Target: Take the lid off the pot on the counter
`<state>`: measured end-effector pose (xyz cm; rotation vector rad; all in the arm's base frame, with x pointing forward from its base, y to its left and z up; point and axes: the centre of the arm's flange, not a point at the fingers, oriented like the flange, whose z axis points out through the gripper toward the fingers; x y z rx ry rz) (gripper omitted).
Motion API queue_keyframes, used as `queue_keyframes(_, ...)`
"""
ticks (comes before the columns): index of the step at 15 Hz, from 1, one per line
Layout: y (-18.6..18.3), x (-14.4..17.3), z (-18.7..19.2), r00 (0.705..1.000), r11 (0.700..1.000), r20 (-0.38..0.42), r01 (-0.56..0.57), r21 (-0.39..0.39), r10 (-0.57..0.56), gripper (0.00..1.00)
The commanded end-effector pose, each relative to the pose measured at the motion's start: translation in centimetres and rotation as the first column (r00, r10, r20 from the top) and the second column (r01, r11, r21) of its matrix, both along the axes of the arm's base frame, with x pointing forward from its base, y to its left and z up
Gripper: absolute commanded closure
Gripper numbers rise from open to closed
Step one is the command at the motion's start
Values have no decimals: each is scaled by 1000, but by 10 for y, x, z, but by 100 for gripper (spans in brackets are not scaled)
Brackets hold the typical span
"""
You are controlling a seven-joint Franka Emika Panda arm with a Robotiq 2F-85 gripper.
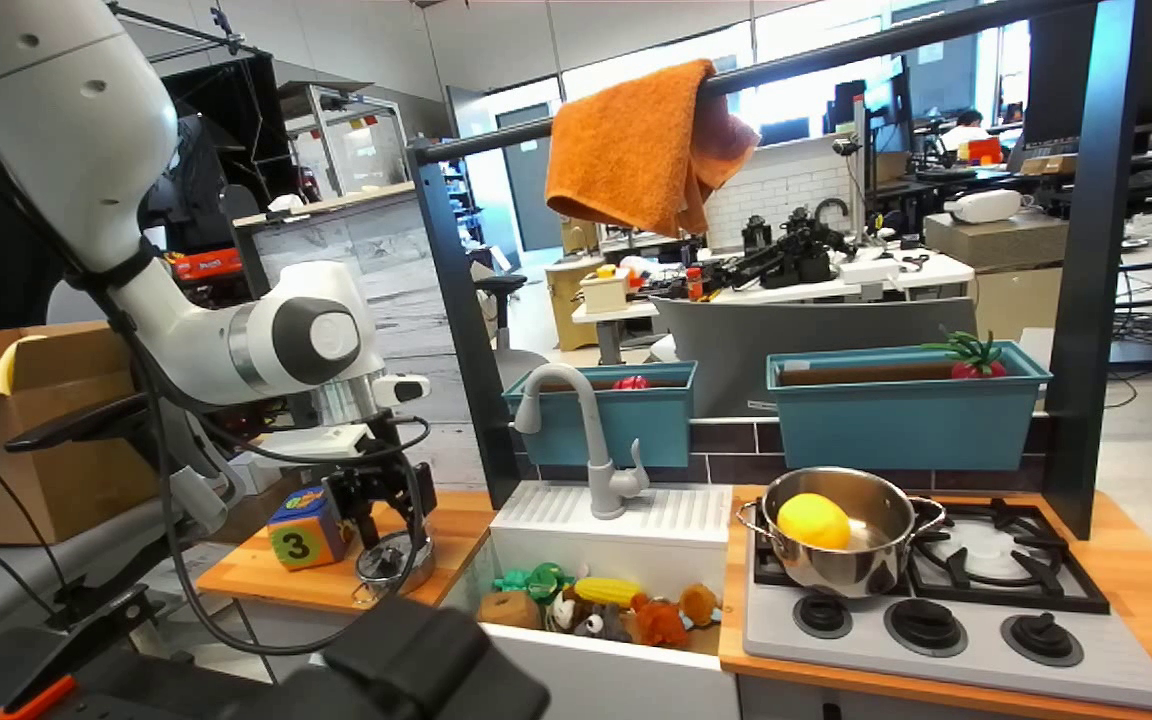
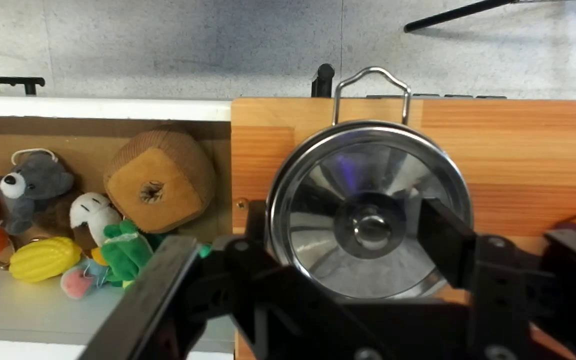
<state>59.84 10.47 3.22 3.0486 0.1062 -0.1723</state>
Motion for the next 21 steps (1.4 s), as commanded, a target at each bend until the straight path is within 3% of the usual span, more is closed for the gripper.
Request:
queue_keyframes(1, 0, 6, -5, 1000, 1000, 3, -23, 11, 23, 36)
queue_keyframes(2, 0, 6, -5, 1000, 1000, 5, -26, 11, 26, 45)
queue_keyframes(3, 0, 7, -5, 1000, 999, 5, -30, 11, 30, 61)
queue_keyframes(5, 0, 7, -5, 999, 999, 4, -38, 16, 38, 68)
queue_keyframes(9, 1, 7, -5, 999, 998, 1, -52, 21, 52, 99)
queue_keyframes(17, 2, 7, -5, 998, 998, 6, -62, 25, 62, 100)
queue_keyframes(18, 2, 7, -4, 998, 998, 13, -62, 19, 62, 74)
queue_keyframes(21, 1, 8, -4, 998, 998, 14, -55, 14, 55, 60)
